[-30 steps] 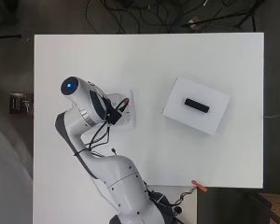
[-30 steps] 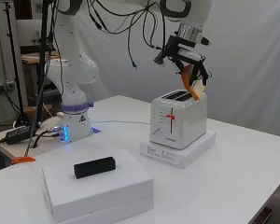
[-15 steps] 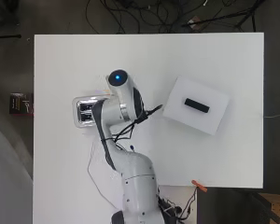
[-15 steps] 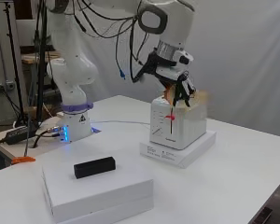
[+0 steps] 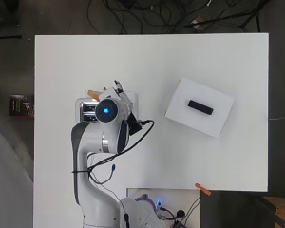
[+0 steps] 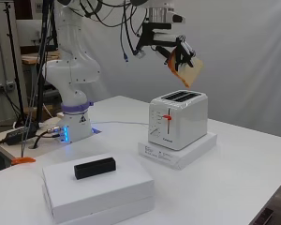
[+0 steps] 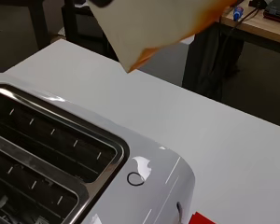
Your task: Teleoperate dual arm-hand system to toast a bread
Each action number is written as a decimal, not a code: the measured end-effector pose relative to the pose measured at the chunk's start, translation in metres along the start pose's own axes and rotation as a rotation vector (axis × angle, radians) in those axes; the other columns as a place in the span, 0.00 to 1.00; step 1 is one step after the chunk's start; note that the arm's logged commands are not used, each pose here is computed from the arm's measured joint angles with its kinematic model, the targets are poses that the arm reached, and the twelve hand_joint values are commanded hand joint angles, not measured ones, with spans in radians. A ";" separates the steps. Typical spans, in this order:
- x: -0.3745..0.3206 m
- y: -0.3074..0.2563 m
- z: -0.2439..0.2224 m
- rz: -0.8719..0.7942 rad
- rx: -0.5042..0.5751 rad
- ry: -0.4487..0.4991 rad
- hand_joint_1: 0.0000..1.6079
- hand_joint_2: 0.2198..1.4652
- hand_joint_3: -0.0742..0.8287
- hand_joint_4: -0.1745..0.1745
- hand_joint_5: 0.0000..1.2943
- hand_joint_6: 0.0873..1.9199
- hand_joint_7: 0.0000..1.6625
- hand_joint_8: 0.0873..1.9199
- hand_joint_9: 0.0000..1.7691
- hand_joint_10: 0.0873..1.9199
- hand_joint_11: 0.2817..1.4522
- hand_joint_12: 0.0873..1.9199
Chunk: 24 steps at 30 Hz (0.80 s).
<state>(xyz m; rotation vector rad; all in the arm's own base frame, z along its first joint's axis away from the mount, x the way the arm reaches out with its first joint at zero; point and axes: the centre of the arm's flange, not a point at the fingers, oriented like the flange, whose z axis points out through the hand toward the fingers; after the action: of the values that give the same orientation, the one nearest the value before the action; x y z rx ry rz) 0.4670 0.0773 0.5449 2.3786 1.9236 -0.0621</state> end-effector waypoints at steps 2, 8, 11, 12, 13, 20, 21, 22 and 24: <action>0.000 0.001 0.003 -0.006 0.005 0.010 0.77 0.74 0.08 0.00 0.58 0.61 0.69 0.40 0.82 0.00 0.45 0.00; 0.003 0.008 0.029 -0.052 0.055 -0.051 0.78 0.73 0.08 0.00 0.59 0.61 0.70 0.37 0.80 0.00 0.44 0.00; 0.021 0.005 0.032 -0.123 0.039 -0.176 0.78 0.73 0.08 0.00 0.59 0.62 0.70 0.36 0.77 0.00 0.41 0.00; 0.030 0.001 0.032 -0.159 0.022 -0.212 0.77 0.73 0.08 0.01 0.59 0.63 0.70 0.36 0.76 0.00 0.40 0.00; 0.037 -0.003 0.032 -0.189 0.008 -0.236 0.77 0.74 0.08 0.03 0.59 0.64 0.69 0.37 0.75 0.00 0.40 0.00; 0.047 -0.016 0.026 -0.220 0.018 -0.195 0.76 0.75 0.08 0.18 0.58 0.68 0.66 0.38 0.71 0.00 0.39 0.00; 0.048 -0.018 0.026 -0.217 0.021 -0.198 0.76 0.75 0.08 0.18 0.58 0.68 0.66 0.38 0.71 0.00 0.39 0.00; 0.047 -0.018 0.027 -0.212 0.028 -0.201 0.76 0.75 0.08 0.18 0.58 0.68 0.66 0.38 0.71 0.00 0.39 0.00; 0.048 -0.016 0.029 -0.210 0.052 -0.201 0.76 0.75 0.08 0.15 0.58 0.66 0.67 0.39 0.73 0.00 0.39 0.00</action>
<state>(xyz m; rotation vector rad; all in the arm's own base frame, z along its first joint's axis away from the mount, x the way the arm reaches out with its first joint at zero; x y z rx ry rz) 0.4616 0.1249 0.5111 2.0968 2.0868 -0.3532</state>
